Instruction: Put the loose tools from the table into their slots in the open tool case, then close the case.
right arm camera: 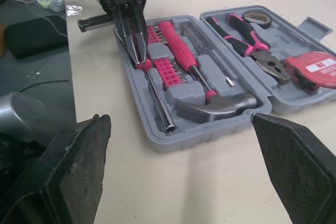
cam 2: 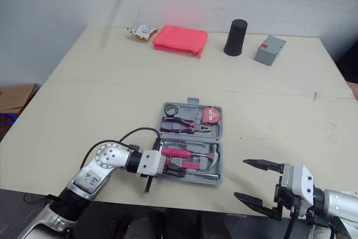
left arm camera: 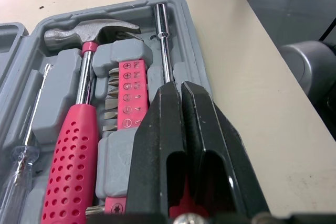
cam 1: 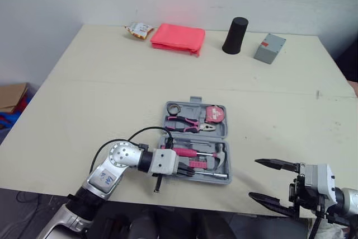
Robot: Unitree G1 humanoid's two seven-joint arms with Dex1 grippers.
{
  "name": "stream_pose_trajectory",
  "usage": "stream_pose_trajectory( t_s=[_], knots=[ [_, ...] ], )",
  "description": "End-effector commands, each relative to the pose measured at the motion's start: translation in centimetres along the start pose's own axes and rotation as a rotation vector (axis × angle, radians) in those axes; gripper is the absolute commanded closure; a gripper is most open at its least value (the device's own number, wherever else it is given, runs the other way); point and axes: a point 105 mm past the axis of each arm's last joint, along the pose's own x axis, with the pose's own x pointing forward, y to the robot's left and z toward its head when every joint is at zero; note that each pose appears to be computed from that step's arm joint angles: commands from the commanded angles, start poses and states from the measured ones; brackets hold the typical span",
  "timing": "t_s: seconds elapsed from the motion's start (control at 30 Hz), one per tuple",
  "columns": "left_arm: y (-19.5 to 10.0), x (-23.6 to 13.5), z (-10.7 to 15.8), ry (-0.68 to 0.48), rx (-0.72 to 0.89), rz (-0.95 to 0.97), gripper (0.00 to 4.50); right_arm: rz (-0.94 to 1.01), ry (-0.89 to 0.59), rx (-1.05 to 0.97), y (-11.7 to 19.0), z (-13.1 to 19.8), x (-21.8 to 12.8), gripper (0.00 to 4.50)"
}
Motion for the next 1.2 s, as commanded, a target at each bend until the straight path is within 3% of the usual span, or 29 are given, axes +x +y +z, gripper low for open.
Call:
stream_pose_trajectory(
  t_s=[0.03, 0.33, 0.4, 0.53, 0.6, 0.7, 0.8, 0.9, 1.03, 1.2],
  knots=[
    [-2.4, -0.6, -6.0, 0.202, -0.224, -0.004, 4.44, -0.036, -0.012, -0.032, -0.3, 0.3, -0.1, 0.00],
    [-2.9, -0.9, -7.2, 0.243, -0.345, 0.000, 4.44, -0.126, -0.025, -0.016, -2.0, 0.5, 0.8, 0.00],
    [-2.4, -0.8, -5.8, 0.158, -0.283, -0.001, 4.44, -0.196, 0.009, 0.012, -3.0, 0.3, 1.1, 0.00],
    [0.9, -2.5, 0.4, -0.191, -0.178, 0.129, 4.44, -0.230, 0.015, 0.044, -4.1, 0.5, 1.8, 0.00],
    [2.1, -4.6, 1.9, -0.254, -0.163, 0.184, 4.44, -0.227, 0.026, 0.037, -4.6, 0.4, 2.1, 0.00],
    [3.8, -7.5, 2.5, -0.252, -0.175, 0.279, 4.50, -0.206, 0.076, 0.007, -5.3, -0.3, 2.4, 1.26],
    [4.9, -9.9, 1.3, -0.186, -0.207, 0.360, 4.50, -0.214, 0.089, -0.008, -6.5, -0.6, 2.8, 2.86],
    [5.5, -11.8, -2.1, -0.008, -0.224, 0.444, 4.50, -0.141, 0.142, -0.028, -7.2, -1.6, 4.4, 4.47],
    [5.6, -11.6, -5.3, 0.100, -0.289, 0.481, 4.50, -0.087, 0.180, -0.045, -8.3, -2.6, 6.7, 4.47],
    [6.6, -9.4, -5.7, 0.073, -0.304, 0.508, 4.50, -0.020, 0.161, -0.072, -8.6, -2.3, 9.4, 4.47]
  ],
)
